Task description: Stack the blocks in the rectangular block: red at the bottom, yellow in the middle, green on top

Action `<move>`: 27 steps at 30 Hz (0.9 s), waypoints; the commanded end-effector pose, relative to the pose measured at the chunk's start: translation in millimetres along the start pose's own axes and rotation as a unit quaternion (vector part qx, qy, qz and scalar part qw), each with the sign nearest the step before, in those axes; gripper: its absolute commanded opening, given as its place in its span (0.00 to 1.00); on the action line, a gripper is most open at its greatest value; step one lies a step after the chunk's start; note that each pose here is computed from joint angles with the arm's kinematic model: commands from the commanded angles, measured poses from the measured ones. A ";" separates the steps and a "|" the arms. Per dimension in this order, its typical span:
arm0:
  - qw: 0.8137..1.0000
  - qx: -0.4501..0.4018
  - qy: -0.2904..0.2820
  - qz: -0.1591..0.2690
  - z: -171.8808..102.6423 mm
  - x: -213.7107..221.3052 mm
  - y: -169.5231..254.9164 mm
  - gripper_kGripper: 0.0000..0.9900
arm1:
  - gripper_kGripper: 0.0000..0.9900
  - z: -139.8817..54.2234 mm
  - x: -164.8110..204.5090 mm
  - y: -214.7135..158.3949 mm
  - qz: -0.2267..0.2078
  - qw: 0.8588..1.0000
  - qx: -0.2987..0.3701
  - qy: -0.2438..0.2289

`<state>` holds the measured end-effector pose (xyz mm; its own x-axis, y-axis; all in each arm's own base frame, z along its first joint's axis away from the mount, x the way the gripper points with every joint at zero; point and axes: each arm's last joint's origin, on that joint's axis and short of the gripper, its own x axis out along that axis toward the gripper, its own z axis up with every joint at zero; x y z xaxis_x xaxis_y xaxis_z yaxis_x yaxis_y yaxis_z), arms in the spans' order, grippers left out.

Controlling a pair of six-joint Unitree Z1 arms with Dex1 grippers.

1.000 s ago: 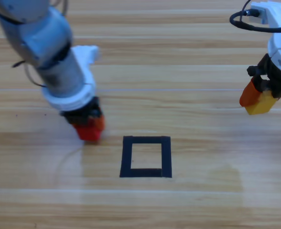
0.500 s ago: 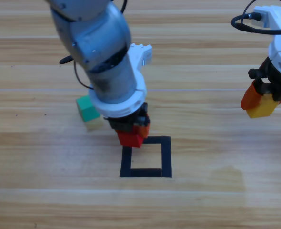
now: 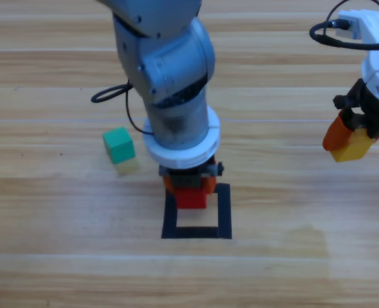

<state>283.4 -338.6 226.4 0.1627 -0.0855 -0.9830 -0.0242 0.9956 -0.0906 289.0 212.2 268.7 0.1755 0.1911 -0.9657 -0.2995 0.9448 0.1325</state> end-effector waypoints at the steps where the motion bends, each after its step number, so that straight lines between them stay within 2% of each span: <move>1: 1.000 -0.007 0.010 0.024 -5.7 18.9 -8.2 0.07 | 0.00 -6.3 0.9 1.5 0.006 1.000 -0.008 0.015; 27: 0.999 0.007 0.001 0.050 -14.2 48.7 -30.0 0.07 | 0.00 -8.0 -2.7 2.0 0.016 1.000 -0.009 0.014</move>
<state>281.2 -364.8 205.5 0.1852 -0.0423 -0.9818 -0.0372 0.9981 -0.0500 288.3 213.1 268.7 0.1619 0.2091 -0.9644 -0.3064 0.9396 0.1523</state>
